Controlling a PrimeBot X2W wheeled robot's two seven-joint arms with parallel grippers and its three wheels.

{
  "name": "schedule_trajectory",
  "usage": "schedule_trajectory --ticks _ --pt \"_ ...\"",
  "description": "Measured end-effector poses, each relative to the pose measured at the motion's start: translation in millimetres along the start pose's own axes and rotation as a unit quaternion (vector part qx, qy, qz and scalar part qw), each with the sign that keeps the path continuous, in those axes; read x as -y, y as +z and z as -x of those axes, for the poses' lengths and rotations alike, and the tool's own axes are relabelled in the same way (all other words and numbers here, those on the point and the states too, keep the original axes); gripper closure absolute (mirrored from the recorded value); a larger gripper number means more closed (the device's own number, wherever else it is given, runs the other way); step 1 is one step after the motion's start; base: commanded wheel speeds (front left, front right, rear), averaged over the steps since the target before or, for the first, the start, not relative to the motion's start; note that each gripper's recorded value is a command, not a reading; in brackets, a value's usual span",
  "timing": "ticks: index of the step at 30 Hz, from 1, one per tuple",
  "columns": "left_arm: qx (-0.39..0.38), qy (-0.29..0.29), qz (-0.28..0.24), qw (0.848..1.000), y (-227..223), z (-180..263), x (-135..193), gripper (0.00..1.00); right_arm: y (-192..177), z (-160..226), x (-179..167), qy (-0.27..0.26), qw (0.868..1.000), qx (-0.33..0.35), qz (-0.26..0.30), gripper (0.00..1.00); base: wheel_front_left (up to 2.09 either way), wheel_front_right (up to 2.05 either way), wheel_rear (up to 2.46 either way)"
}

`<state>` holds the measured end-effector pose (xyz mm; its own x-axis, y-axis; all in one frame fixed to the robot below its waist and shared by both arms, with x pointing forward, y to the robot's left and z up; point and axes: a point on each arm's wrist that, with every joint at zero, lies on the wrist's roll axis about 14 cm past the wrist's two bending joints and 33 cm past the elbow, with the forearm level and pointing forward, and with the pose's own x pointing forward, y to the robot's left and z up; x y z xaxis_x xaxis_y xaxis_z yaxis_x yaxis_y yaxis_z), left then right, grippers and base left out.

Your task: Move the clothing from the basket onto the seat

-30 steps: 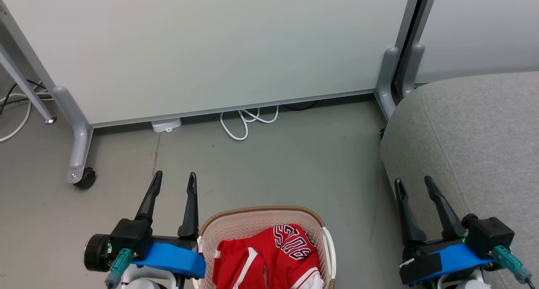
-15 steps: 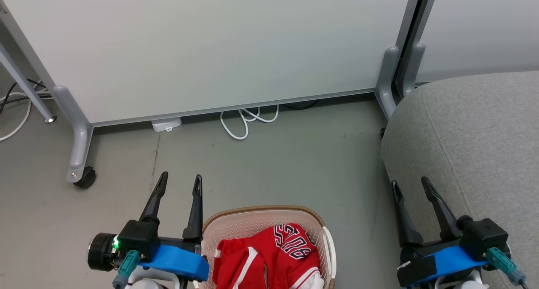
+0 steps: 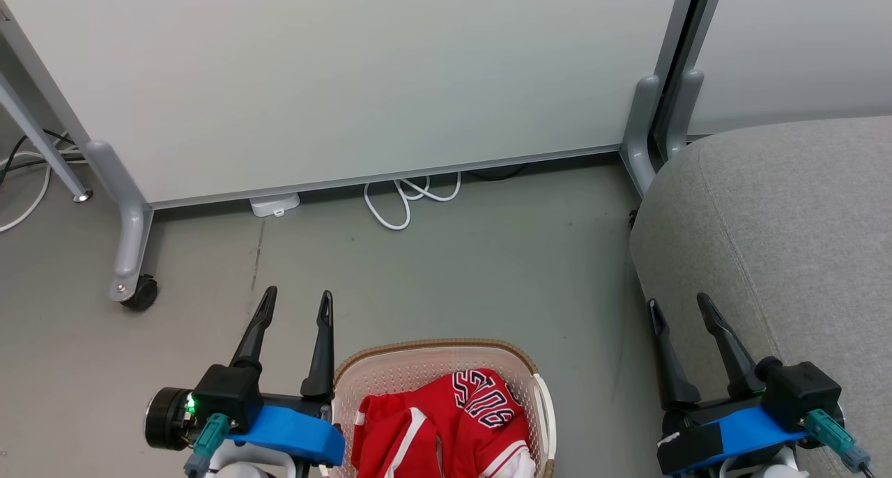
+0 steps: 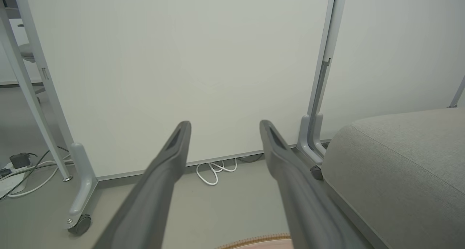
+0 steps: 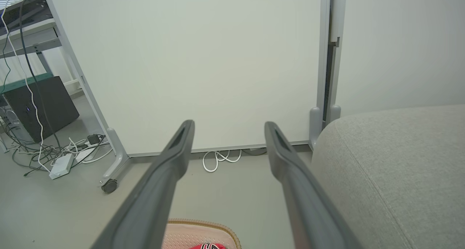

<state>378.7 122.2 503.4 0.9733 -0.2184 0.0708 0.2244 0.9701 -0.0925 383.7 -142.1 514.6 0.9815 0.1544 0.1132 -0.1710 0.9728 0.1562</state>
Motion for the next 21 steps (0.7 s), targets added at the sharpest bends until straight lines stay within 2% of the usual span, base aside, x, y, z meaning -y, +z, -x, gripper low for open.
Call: schedule_trajectory --ticks 10,17,21 --pt "-0.034 -0.032 -0.009 0.999 -21 -20 13 0.00 -7 -5 3 -0.002 1.000 -0.009 -0.001 0.00 0.00 0.00 0.00" --pt "-0.086 -0.071 -0.018 0.994 -54 -39 26 0.00 -14 -12 12 -0.013 1.000 -0.017 -0.003 0.00 0.00 0.00 0.00" --pt "-0.134 -0.107 -0.019 0.985 -87 -53 39 0.00 -22 -20 24 -0.028 0.999 -0.025 -0.005 0.00 0.00 0.00 0.00"
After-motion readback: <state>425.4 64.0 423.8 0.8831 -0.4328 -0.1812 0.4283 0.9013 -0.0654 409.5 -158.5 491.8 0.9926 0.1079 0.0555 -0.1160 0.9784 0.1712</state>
